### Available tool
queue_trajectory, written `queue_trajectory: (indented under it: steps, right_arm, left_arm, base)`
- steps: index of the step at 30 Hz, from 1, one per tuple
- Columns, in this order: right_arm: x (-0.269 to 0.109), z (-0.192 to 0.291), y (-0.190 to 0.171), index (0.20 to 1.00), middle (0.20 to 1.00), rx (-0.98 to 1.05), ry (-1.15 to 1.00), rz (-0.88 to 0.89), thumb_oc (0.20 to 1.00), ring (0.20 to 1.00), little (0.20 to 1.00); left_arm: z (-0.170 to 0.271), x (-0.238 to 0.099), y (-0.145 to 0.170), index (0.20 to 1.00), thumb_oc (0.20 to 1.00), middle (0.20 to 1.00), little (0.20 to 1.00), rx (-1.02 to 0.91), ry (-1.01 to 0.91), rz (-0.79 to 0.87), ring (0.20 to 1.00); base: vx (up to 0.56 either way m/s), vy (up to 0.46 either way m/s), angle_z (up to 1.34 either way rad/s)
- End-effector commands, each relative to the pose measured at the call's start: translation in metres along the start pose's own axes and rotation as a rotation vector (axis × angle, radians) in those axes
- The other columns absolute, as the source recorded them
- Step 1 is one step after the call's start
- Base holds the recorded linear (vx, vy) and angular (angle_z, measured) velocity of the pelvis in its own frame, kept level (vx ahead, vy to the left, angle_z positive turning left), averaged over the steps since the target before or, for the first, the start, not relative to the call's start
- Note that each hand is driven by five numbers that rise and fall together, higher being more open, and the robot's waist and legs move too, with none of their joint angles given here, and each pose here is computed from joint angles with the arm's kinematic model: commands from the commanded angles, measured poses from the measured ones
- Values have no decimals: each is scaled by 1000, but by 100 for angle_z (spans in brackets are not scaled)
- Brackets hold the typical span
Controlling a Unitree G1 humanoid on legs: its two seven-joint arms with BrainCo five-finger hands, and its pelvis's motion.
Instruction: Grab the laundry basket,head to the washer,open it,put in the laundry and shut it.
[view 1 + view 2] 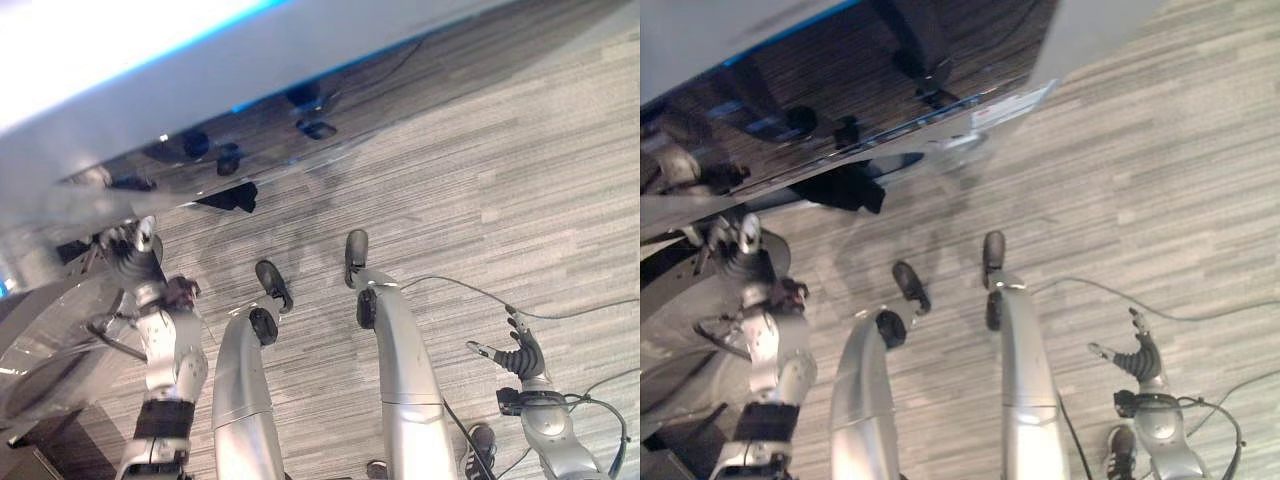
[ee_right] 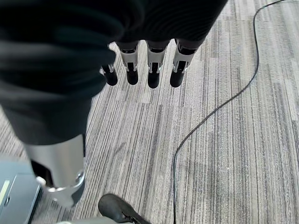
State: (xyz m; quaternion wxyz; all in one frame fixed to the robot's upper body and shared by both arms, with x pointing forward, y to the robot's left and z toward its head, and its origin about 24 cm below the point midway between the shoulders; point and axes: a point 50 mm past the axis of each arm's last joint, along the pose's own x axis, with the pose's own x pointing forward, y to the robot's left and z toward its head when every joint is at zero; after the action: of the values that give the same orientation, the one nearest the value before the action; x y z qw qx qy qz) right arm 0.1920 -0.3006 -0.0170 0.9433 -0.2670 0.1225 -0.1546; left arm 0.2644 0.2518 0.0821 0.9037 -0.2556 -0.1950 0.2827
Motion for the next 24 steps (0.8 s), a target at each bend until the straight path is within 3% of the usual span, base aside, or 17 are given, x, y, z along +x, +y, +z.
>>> queue_trajectory:
  steps: [1,9,13,16,17,24]
  right_arm:
    - [-11,-2,4,1000,1000,28,-13,-14,1000,1000,1000]
    - [-6,7,13,1000,1000,31,-46,5,1000,1000,1000]
    - [1,15,14,1000,1000,11,-72,15,1000,1000,1000]
    - [8,25,21,1000,1000,8,-101,38,1000,1000,1000]
    - [11,32,26,1000,1000,5,-124,62,1000,1000,1000]
    - [13,43,32,1000,1000,-3,-162,124,1000,1000,1000]
  left_arm:
    - [24,3,36,1000,1000,1000,1000,60,-93,70,1000]
    - [-46,-18,70,1000,1000,1000,1000,153,258,209,1000]
    - [-71,-18,67,1000,1000,1000,1000,181,399,194,1000]
    - [-78,4,58,1000,1000,1000,1000,143,437,234,1000]
    - [-77,26,48,1000,1000,1000,1000,151,457,256,1000]
    - [-65,66,15,1000,1000,1000,1000,97,468,235,1000]
  base:
    - [15,-22,17]
    - [11,-25,4]
    - [-2,0,0]
    - [-10,29,-9]
    - [-15,23,-30]
    - [4,-1,-17]
